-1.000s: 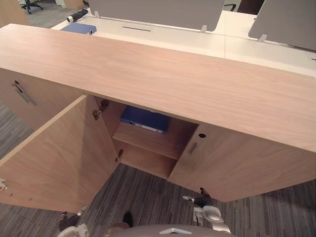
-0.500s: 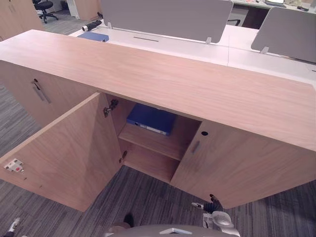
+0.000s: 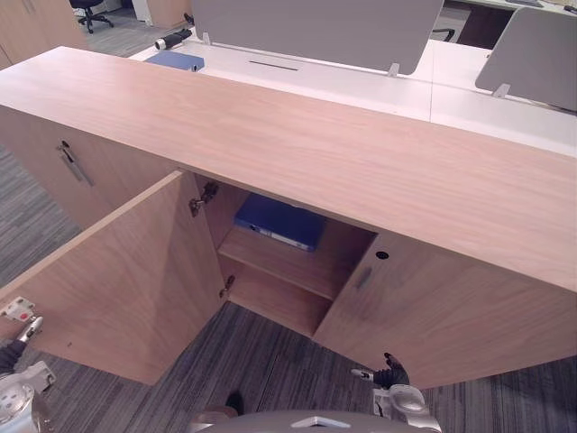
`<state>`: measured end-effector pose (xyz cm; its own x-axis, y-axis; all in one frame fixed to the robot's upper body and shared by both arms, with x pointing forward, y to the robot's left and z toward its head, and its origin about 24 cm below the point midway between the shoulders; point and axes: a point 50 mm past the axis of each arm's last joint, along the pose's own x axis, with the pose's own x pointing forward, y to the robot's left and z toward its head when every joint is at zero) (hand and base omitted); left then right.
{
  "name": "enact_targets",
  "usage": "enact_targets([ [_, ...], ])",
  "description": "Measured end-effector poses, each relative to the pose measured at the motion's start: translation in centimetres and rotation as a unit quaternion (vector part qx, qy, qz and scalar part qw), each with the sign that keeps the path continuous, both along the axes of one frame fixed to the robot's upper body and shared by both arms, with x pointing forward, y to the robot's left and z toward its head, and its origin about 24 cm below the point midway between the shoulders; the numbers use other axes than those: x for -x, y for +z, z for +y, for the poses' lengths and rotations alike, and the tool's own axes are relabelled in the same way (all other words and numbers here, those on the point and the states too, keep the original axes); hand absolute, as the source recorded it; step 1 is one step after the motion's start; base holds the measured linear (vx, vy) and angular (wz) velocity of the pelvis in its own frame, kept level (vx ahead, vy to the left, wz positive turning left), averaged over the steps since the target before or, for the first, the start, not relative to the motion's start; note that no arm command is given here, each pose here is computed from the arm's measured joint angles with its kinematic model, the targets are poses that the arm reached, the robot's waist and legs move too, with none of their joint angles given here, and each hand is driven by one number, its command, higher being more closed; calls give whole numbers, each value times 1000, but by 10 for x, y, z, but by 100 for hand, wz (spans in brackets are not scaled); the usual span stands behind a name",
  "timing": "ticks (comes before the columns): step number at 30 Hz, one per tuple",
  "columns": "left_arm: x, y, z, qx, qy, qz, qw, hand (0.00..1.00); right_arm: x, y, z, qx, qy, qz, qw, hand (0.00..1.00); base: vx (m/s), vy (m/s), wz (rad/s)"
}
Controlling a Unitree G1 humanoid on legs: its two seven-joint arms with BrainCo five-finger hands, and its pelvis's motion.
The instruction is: Walk over to the cabinet, pick up the folder, carry it to the office cabinet, place the folder inside the office cabinet, then close the office cabinet door
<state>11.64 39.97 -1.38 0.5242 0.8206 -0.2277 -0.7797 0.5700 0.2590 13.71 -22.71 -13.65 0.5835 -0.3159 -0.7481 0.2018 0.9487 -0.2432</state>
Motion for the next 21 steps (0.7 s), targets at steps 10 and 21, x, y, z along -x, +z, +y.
enact_targets([
  [10, -8, 2, -6, -4, -32, 1, 999, 0, 4, -1, 0, -3, 1, 5, 1000, 0, -35, -32, -1],
  [21, -9, -2, -11, -1, -50, 17, 999, 0, 9, -3, 0, -4, 0, 12, 1000, 0, -35, -22, -4],
])
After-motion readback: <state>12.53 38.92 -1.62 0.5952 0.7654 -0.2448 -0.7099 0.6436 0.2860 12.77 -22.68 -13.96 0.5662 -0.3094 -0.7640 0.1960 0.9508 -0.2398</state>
